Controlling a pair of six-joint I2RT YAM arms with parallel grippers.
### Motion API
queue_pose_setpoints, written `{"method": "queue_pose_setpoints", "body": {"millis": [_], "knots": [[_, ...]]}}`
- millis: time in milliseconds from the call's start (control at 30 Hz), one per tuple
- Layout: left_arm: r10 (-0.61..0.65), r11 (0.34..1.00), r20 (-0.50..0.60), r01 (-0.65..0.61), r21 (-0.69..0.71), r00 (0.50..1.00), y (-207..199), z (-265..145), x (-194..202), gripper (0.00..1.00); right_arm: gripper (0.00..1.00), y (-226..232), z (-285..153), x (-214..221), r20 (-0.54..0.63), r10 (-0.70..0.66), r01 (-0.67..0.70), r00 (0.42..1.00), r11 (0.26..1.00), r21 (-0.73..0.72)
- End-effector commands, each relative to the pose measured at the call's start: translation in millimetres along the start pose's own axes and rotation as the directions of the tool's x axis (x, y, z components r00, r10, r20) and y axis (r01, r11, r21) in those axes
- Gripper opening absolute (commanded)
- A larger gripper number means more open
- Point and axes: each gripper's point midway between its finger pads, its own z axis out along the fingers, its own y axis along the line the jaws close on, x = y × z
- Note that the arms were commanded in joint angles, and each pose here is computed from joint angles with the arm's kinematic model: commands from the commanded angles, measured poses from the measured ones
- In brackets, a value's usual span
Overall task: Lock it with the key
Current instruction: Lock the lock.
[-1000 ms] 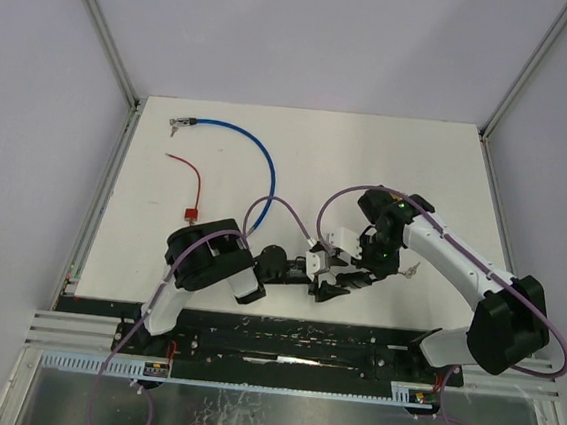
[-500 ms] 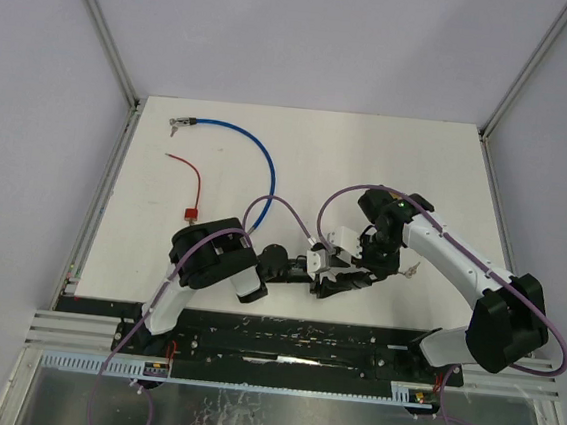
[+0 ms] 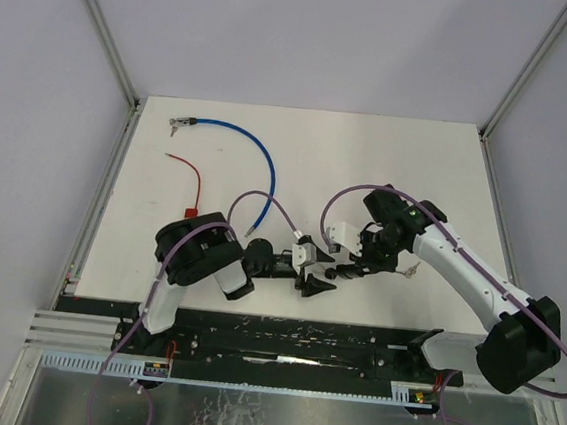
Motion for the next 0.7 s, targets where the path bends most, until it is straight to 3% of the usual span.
{"method": "queue_pose_setpoints", "body": {"millis": [0,267,467,667], "knots": [[0.033,0.999,0.066,-0.034,0.012,0.997,-1.1,-5.6,-24.3,0.69,0.0,1.3,-5.0,-18.6,0.099,-0.047,0.045,0.994,0.999,0.02],[-0.001,0.999,0.081,-0.003,0.043,0.997,-2.0,4.5,-27.0,0.67,0.0,6.0,5.1,-25.0,0.139,-0.053,0.057,0.989,0.998,-0.021],[-0.056,0.995,0.068,0.05,0.086,0.996,-5.9,15.8,-16.0,0.53,0.0,7.3,6.1,-30.5,0.17,-0.06,0.066,0.984,0.997,-0.029],[-0.054,0.989,0.064,0.044,0.139,0.997,-13.7,18.2,-14.1,0.33,0.0,6.3,9.0,-33.6,0.186,-0.063,0.07,0.981,0.997,-0.029]]}}
